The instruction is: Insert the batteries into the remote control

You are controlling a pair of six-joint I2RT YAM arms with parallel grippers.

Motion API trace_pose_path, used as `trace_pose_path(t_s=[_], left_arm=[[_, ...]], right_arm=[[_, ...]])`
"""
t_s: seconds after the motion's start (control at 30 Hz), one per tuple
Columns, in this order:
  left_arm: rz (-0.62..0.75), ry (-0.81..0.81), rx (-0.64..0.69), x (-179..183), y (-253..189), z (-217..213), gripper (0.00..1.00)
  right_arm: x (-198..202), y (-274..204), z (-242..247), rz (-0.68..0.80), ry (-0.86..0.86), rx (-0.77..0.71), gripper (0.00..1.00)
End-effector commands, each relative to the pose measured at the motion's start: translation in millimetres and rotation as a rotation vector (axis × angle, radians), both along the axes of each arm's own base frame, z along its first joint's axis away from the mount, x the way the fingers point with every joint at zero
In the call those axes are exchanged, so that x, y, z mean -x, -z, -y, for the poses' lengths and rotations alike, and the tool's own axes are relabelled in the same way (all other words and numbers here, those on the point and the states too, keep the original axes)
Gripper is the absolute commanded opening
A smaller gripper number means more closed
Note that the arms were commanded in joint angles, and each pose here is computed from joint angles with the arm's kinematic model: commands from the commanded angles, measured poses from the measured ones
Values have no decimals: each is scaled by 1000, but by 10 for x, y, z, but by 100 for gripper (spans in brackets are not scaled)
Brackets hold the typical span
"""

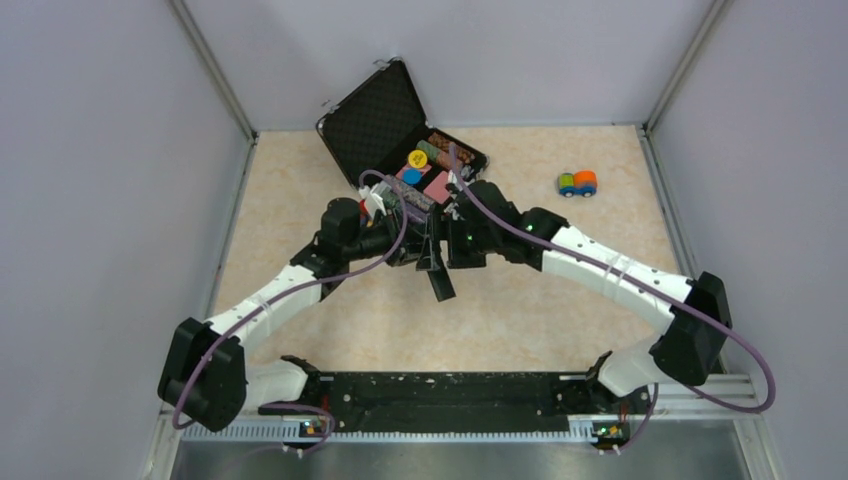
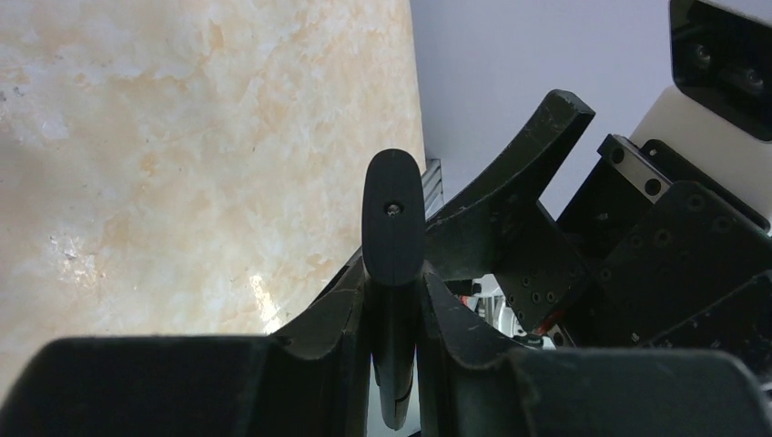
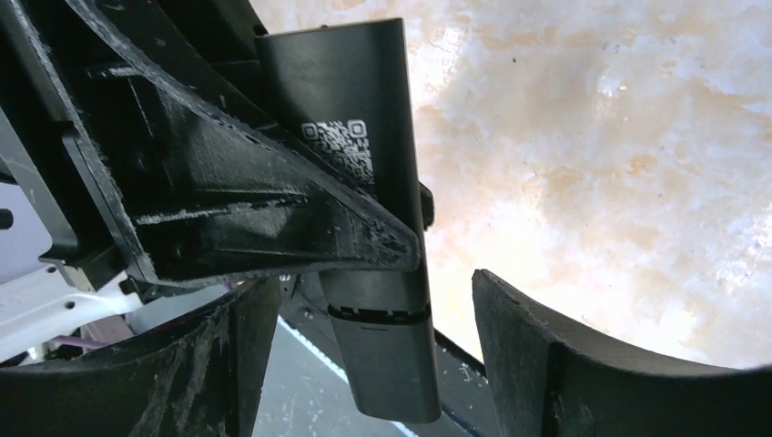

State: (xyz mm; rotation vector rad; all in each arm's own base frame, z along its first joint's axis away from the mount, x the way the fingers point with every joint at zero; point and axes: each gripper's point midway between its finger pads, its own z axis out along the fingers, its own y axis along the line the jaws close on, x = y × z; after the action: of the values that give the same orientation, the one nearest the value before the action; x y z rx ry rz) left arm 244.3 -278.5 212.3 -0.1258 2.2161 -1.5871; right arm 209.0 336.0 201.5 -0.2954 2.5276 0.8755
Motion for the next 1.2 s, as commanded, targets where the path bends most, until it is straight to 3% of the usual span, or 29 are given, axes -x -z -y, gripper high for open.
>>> trace_pose_path(t_s=[0.0, 0.5, 0.83, 1.17], left_arm=[[23, -3, 54, -62, -204, 13, 0], [19, -122, 200, -198, -707, -66, 0], [33, -216, 321, -267, -1172, -145, 0], [-23, -264, 376, -302, -1231, -178, 0]], right_arm=[[-64, -314, 1, 17, 46, -144, 77], [-146, -755, 448, 16, 379, -434, 81], [-109, -866, 406, -8, 389, -548, 81], [-130, -880, 352, -11, 380, -571, 80]])
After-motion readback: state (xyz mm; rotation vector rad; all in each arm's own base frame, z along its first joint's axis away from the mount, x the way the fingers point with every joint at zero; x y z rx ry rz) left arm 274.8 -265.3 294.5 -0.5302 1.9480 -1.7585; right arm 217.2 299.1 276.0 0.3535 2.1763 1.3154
